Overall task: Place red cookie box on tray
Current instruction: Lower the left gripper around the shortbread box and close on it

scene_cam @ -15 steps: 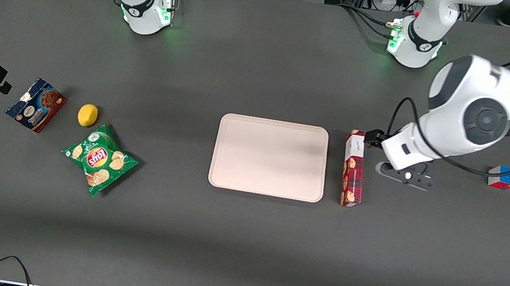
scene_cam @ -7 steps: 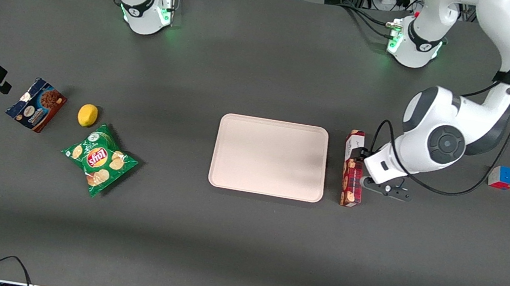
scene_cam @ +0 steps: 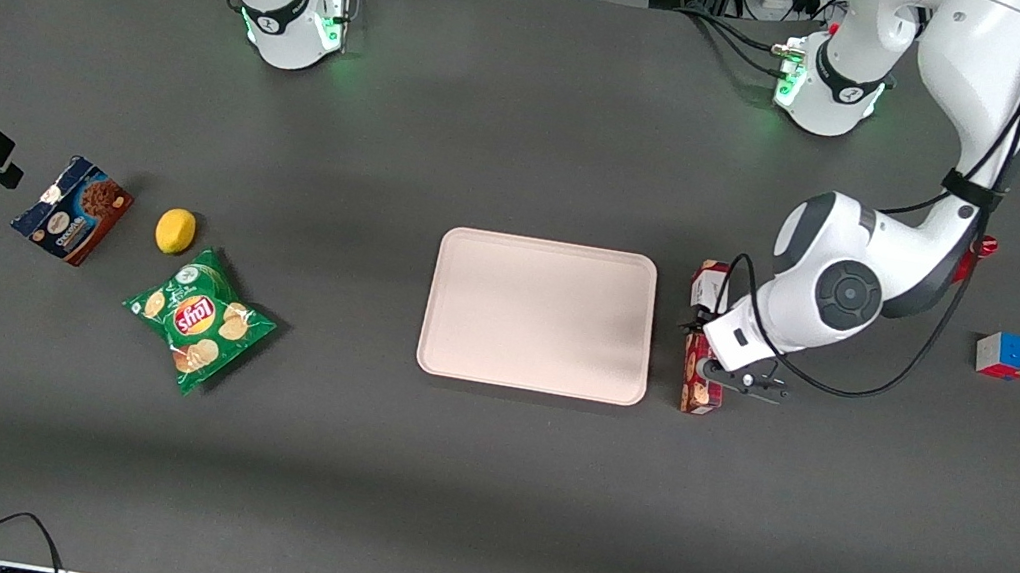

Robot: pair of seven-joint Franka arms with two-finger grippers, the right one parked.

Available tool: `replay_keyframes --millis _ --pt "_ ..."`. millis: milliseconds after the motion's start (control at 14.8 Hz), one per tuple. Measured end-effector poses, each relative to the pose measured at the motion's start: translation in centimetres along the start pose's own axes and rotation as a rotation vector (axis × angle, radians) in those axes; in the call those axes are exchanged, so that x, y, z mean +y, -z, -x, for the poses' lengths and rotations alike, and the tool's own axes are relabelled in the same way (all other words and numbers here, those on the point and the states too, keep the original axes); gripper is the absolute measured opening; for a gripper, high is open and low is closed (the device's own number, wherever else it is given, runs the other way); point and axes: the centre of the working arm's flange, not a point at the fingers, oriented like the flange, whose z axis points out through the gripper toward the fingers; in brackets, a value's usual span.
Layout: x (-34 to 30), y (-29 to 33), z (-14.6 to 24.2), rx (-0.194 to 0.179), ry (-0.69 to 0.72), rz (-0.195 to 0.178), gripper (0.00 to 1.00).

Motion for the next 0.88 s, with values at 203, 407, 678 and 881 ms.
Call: replay_keyframes --millis 203,407,678,881 --pt "0.7 -1.7 0.4 0.002 -0.016 -0.015 1.0" --pt "0.6 -2.8 0.2 0.016 -0.033 -0.028 1.0" --pt "0.4 -4.1 0.1 0.015 -0.033 -0.024 1.0" --pt "0.4 -4.6 0.2 0.035 -0.042 -0.027 0.93"
